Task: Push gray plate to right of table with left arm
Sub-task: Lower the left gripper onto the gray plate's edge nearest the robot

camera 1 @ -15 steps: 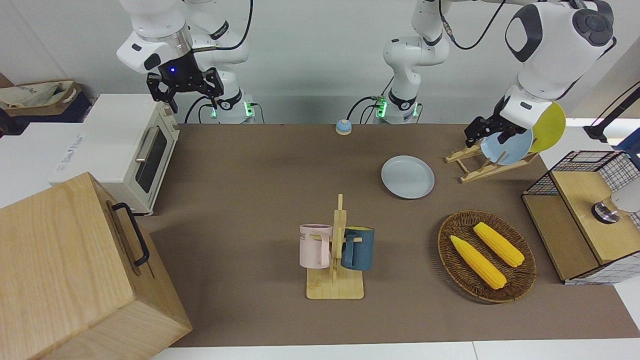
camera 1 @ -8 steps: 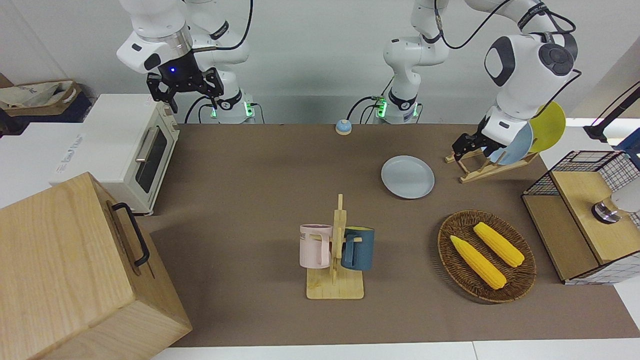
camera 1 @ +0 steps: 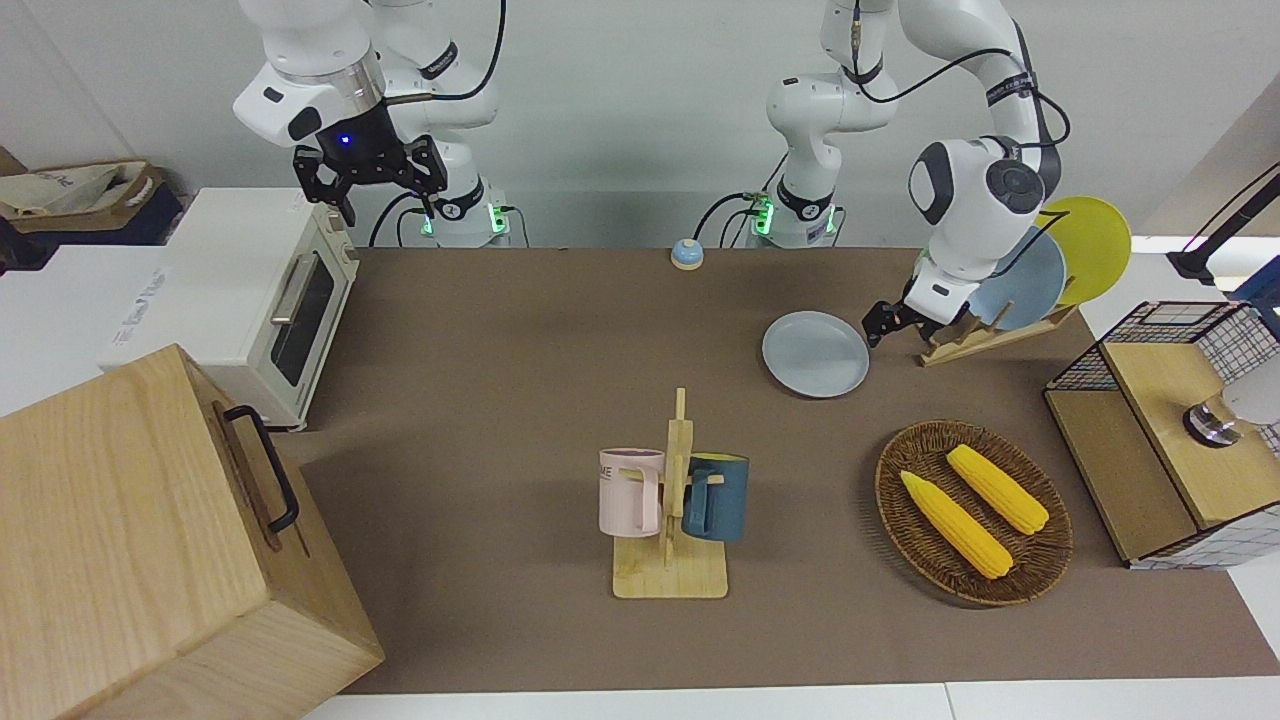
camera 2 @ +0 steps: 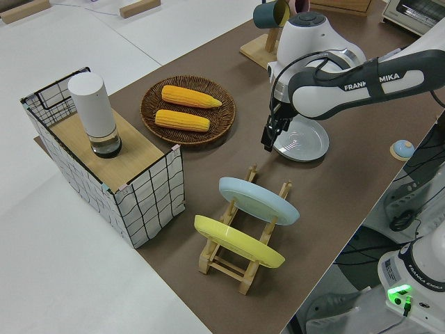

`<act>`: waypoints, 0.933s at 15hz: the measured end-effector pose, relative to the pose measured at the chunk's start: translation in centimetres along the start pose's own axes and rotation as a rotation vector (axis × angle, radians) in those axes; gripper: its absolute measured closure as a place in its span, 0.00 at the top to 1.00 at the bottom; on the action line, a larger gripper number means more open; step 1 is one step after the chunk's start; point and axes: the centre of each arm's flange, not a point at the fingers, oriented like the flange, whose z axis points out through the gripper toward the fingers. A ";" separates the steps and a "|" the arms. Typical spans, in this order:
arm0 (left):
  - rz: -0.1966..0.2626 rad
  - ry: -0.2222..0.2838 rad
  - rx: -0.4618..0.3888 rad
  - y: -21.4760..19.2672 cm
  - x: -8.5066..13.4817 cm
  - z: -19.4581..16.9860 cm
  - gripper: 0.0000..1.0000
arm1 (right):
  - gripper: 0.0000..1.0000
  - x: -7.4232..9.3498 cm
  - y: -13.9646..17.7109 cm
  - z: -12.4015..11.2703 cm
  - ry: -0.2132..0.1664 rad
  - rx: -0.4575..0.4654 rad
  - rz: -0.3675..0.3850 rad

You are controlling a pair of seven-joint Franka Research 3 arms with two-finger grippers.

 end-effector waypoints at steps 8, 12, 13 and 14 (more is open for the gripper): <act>0.001 0.019 -0.001 -0.1 -1.2 1.7 0.37 | 0.99 0.0 0.0 0.0 0.000 0.000 0.000; 0.005 0.029 -0.001 0.1 -1.1 1.3 0.04 | 0.99 0.0 0.0 0.0 0.000 0.000 0.000; 0.005 0.031 -0.002 0.1 -1.1 1.2 0.04 | 0.99 0.0 0.0 0.0 0.000 0.000 0.000; 0.005 0.031 -0.002 0.1 -1.1 1.2 0.04 | 0.99 0.0 0.0 0.0 0.000 0.000 0.000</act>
